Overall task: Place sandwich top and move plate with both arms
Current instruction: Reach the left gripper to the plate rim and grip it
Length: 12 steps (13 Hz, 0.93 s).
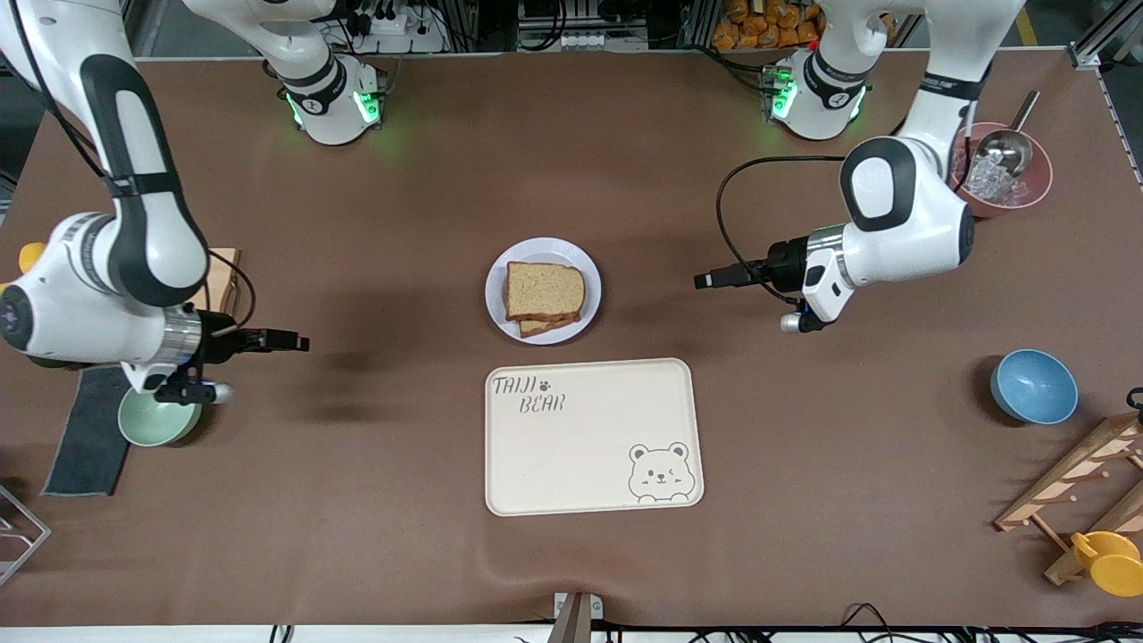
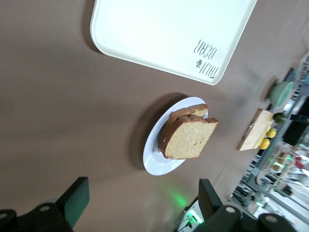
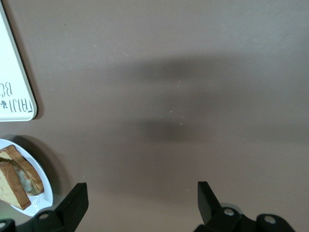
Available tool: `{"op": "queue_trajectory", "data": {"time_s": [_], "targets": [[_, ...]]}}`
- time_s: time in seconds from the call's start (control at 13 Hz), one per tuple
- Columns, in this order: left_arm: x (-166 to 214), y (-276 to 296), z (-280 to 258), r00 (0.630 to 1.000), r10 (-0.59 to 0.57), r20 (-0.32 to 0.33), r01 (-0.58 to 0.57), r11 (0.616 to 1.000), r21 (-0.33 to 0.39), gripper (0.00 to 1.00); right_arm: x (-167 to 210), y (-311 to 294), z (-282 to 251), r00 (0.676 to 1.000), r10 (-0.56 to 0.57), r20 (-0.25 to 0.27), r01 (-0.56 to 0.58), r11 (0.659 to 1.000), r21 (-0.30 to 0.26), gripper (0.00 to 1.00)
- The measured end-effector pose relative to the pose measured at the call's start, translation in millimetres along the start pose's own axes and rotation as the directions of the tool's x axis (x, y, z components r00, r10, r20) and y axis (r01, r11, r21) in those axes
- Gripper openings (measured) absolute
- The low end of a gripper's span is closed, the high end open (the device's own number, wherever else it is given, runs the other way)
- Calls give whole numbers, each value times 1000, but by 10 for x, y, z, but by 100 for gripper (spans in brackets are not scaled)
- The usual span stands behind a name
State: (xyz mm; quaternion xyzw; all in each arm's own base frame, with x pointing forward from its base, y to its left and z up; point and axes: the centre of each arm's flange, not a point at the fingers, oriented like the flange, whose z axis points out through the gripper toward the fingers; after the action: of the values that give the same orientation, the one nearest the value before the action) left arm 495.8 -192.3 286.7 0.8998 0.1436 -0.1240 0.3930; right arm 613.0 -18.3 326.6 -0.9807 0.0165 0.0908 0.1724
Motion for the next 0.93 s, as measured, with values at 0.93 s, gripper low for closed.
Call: {"op": "queue_trajectory", "data": {"time_s": [0.93], "targets": [[-143, -630, 1568, 994, 104, 45, -91, 969, -229, 100, -563, -616, -2074, 993, -106, 47, 115, 956, -269, 100]]}}
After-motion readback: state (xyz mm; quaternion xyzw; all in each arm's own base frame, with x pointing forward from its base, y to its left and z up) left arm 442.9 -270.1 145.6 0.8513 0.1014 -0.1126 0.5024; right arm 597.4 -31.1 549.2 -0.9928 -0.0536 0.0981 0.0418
